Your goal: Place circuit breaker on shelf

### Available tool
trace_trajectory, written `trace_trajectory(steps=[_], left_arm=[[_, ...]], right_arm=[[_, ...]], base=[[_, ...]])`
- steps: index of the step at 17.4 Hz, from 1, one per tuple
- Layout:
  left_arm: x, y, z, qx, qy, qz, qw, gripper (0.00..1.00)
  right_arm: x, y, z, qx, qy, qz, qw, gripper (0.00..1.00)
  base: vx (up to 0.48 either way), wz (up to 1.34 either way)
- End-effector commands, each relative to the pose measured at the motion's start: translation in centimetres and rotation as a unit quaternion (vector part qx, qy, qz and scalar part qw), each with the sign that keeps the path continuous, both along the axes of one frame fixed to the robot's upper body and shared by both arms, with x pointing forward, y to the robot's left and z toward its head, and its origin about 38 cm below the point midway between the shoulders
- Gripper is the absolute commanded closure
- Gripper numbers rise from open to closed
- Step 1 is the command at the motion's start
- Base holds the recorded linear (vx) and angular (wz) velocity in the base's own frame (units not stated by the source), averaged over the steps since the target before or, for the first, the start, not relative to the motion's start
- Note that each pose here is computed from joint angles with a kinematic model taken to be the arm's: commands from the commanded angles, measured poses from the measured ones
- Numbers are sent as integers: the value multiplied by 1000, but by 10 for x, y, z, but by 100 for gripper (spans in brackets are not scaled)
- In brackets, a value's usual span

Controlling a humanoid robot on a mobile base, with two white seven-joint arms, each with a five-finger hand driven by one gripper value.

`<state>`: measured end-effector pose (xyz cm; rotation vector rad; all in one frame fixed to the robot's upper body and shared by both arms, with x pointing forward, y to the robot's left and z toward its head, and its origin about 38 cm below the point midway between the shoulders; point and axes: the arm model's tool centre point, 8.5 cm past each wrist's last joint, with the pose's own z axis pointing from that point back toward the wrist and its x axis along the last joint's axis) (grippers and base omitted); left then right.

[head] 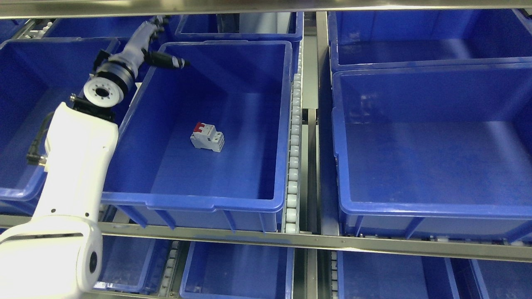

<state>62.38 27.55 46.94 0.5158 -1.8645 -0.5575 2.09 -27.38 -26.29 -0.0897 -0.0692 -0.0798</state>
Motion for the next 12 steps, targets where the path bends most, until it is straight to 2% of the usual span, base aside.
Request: trace_trajectory(steps=[1,3,4,6,7,10,12], left_arm=[[-24,16,39,-269,-132,-26,954,1],[-53,36,31,-249,-190,-8,950,1],[-67,40,36,-243,-195,4,950,0],[-96,23,62,-211,-217,-1,953,0],[-103,12,50,-189,-217,-9,958,0],[-113,-18,-24,-145,-175,-27,974,0],[-116,-28,-45,-133,-158,-34,978,0]], right_arm=[[0,-11,1,-9,0,0,1000,0],[0,-11,1,-9,0,0,1000,0],[0,-11,1,-9,0,0,1000,0],[0,-11,1,-9,0,0,1000,0],[0,-11,1,-9,0,0,1000,0],[-1,-11,1,-9,1,0,1000,0],[-1,-11,1,-9,1,0,1000,0]], base=[[-71,97],[-76,103],[-92,113],[-89,110],[-91,148],[-83,152],[-65,127]])
